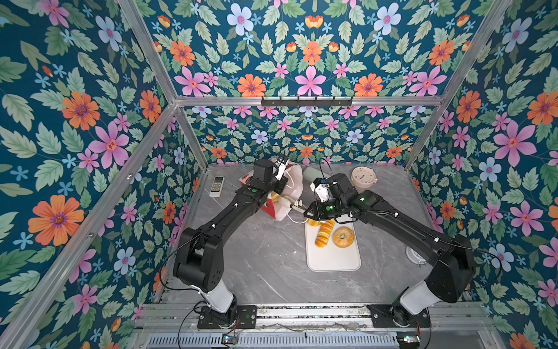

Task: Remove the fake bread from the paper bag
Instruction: 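Move the open tongs with the right gripper into the bag opening, then reach the tongs deep into the bag and close them on the orange pastry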

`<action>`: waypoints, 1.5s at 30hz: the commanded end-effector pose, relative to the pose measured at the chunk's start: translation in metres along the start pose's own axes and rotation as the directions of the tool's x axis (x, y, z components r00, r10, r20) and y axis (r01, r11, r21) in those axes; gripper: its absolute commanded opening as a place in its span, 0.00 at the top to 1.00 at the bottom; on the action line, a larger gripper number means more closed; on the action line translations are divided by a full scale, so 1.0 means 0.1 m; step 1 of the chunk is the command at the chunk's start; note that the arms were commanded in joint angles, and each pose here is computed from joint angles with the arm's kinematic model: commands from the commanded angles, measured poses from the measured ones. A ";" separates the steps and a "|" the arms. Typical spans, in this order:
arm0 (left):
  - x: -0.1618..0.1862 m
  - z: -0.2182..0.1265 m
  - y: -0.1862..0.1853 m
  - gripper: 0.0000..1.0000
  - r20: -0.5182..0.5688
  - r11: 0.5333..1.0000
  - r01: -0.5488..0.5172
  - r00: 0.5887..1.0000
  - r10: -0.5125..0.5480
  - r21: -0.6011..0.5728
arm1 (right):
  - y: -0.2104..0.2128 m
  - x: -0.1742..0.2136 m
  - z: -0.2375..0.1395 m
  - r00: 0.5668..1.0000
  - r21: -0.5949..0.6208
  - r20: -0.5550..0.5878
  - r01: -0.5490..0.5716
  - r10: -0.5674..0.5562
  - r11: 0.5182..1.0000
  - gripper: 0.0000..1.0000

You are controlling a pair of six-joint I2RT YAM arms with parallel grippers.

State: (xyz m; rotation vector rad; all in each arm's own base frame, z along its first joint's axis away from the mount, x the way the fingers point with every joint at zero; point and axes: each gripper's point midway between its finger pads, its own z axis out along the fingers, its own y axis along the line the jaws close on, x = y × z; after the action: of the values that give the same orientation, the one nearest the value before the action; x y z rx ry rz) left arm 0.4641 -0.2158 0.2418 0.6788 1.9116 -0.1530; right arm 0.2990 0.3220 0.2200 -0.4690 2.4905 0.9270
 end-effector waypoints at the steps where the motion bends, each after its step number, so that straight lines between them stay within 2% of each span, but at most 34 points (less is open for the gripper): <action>1: -0.08 0.00 0.01 1.00 0.027 1.000 0.007 1.000 -0.007 -0.003 | 0.00 -0.12 -0.01 0.972 0.084 0.074 0.217 -0.223 0.973 0.69; 4: -0.09 0.00 0.02 1.00 0.029 1.000 0.007 1.000 -0.007 -0.004 | -0.14 -0.08 0.04 0.921 0.188 0.051 0.371 -0.386 0.909 0.68; 7: -0.11 -0.02 0.02 1.00 0.034 1.000 0.008 0.999 -0.008 -0.003 | -0.29 -0.07 0.05 0.880 0.268 0.000 0.458 -0.475 0.848 0.69; 9: -0.10 -0.02 0.01 1.00 0.034 1.000 0.006 0.999 -0.006 0.000 | -0.37 -0.09 0.04 0.841 0.326 -0.035 0.520 -0.540 0.789 0.69; 14: -0.10 -0.02 0.01 1.00 0.037 1.000 0.005 0.999 -0.005 0.002 | -0.44 -0.19 0.08 0.671 0.471 -0.114 0.686 -0.733 0.554 0.70; 18: -0.10 -0.02 0.01 1.00 0.036 1.000 0.002 0.999 -0.002 0.003 | -0.39 -0.23 0.11 0.595 0.495 -0.133 0.733 -0.793 0.467 0.70; 22: -0.09 -0.03 0.00 1.00 0.034 1.000 -0.001 0.999 0.001 0.007 | -0.29 -0.24 0.17 0.462 0.537 -0.193 0.788 -0.865 0.301 0.70; 25: -0.07 -0.02 -0.01 1.00 0.030 1.000 -0.002 1.000 0.002 0.020 | -0.28 -0.24 0.22 0.398 0.542 -0.253 0.813 -0.882 0.212 0.69; 27: -0.05 -0.01 -0.03 1.00 0.025 1.000 -0.002 1.000 0.001 0.027 | -0.27 -0.25 0.24 0.372 0.542 -0.270 0.821 -0.888 0.179 0.68; 31: -0.03 -0.01 -0.03 1.00 0.018 0.999 -0.001 1.000 0.001 0.034 | -0.21 -0.28 0.25 0.343 0.548 -0.266 0.823 -0.901 0.151 0.66; 36: -0.02 -0.01 -0.03 1.00 0.015 0.999 -0.003 1.000 0.002 0.044 | -0.26 -0.33 0.28 0.281 0.548 -0.337 0.835 -0.899 0.056 0.65; 45: 0.02 0.00 -0.03 1.00 0.004 0.998 -0.002 1.000 0.002 0.070 | -0.26 -0.31 0.30 0.190 0.522 -0.410 0.851 -0.892 -0.059 0.65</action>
State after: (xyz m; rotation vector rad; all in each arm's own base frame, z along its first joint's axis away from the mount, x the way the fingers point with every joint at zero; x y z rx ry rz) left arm 0.4624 -0.2164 0.2391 0.7087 1.9122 -0.2102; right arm 0.3405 0.3277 0.1913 -1.5000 1.5896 -0.4962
